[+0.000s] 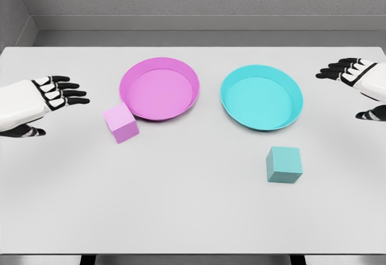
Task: Place the blocks in the corresponding plates according to their colors
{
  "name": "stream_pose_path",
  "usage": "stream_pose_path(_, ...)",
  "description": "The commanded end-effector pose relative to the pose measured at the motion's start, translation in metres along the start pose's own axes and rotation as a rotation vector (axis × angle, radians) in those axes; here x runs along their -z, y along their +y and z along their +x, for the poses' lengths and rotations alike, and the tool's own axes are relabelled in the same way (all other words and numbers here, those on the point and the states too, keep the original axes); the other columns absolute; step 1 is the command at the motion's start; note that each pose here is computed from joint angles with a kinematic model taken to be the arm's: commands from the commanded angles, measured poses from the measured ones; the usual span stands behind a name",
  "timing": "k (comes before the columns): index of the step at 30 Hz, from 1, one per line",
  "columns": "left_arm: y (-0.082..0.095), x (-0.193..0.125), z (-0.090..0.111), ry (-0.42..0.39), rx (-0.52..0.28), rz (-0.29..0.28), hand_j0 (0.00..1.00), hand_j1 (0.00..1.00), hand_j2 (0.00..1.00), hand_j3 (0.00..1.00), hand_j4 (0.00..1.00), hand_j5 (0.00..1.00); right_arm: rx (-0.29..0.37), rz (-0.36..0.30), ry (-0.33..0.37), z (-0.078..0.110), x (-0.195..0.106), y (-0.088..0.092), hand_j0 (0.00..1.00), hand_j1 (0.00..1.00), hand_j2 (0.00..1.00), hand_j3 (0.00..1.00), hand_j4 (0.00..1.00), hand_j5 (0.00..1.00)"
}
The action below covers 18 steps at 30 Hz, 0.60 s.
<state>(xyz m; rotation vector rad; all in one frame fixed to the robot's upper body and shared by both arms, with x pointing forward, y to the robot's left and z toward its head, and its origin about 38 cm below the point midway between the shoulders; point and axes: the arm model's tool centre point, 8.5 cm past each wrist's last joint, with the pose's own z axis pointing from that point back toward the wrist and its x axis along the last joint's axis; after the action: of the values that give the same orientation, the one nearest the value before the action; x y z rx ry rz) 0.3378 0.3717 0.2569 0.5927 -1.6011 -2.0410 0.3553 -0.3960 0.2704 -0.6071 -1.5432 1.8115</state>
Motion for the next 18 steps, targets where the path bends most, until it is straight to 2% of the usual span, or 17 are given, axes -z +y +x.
stream_pose_path(1,-0.003,0.002,0.002,-0.006,-0.01,-0.001,1.0,1.0,1.0,1.0,1.0,1.0,0.013,0.007,-0.013,0.003,0.004,0.004,1.0,1.0,1.0,1.0,1.0,1.0)
stream_pose_path(4,-0.004,0.004,0.003,-0.012,-0.012,-0.006,1.0,1.0,1.0,1.0,1.0,1.0,0.011,0.004,-0.011,0.002,0.004,0.003,1.0,1.0,1.0,1.0,1.0,1.0)
stream_pose_path(5,0.0,0.007,0.002,-0.019,0.004,-0.019,1.0,1.0,1.0,1.0,1.0,1.0,0.01,0.005,-0.004,0.0,0.002,0.002,1.0,1.0,1.0,1.0,1.0,1.0)
stream_pose_path(6,-0.005,0.015,0.006,-0.042,-0.004,-0.033,1.0,1.0,1.0,1.0,1.0,1.0,0.011,0.004,0.0,-0.002,0.001,0.002,1.0,1.0,1.0,1.0,1.0,1.0)
stream_pose_path(8,-0.003,0.037,0.009,-0.089,0.014,-0.026,1.0,1.0,1.0,1.0,1.0,1.0,0.009,0.003,0.005,-0.003,0.0,0.0,1.0,1.0,1.0,1.0,1.0,1.0)
stream_pose_path(9,-0.001,0.045,0.011,-0.106,0.035,-0.054,1.0,1.0,1.0,1.0,1.0,1.0,0.005,0.006,0.006,-0.003,0.0,0.0,1.0,1.0,1.0,1.0,1.0,1.0)
stream_pose_path(10,-0.008,0.047,0.012,-0.112,0.046,-0.162,1.0,1.0,1.0,1.0,1.0,1.0,-0.001,0.011,0.009,-0.004,0.0,0.0,1.0,1.0,1.0,1.0,1.0,1.0)
stream_pose_path(11,-0.013,0.053,0.014,-0.124,0.045,-0.212,1.0,1.0,1.0,1.0,1.0,1.0,-0.015,0.037,0.019,-0.004,0.001,0.005,1.0,1.0,1.0,1.0,1.0,1.0)
stream_pose_path(12,-0.011,0.059,0.015,-0.131,0.053,-0.227,1.0,1.0,1.0,1.0,1.0,1.0,-0.044,0.062,0.035,-0.004,0.001,0.008,1.0,1.0,1.0,1.0,1.0,1.0)
stream_pose_path(13,-0.011,0.06,0.015,-0.131,0.054,-0.23,1.0,1.0,1.0,1.0,1.0,1.0,-0.062,0.081,0.042,-0.006,-0.001,0.005,1.0,1.0,1.0,1.0,1.0,1.0)
stream_pose_path(15,-0.01,0.062,0.015,-0.137,0.047,-0.218,1.0,1.0,1.0,1.0,1.0,1.0,-0.091,0.167,-0.047,0.009,0.024,0.012,1.0,1.0,1.0,1.0,1.0,1.0)
stream_pose_path(16,-0.001,0.066,0.015,-0.144,0.042,-0.185,1.0,1.0,1.0,1.0,1.0,1.0,-0.103,0.222,-0.068,0.011,0.028,0.018,1.0,1.0,1.0,1.0,1.0,1.0)
stream_pose_path(17,0.004,0.067,0.016,-0.156,-0.009,-0.151,1.0,1.0,1.0,1.0,1.0,1.0,-0.098,0.23,-0.071,0.012,0.028,0.022,1.0,1.0,1.0,1.0,1.0,1.0)
stream_pose_path(18,0.006,0.067,0.016,-0.157,-0.019,-0.139,1.0,1.0,1.0,1.0,1.0,1.0,-0.099,0.234,-0.071,0.012,0.028,0.023,1.0,1.0,1.0,1.0,1.0,1.0)
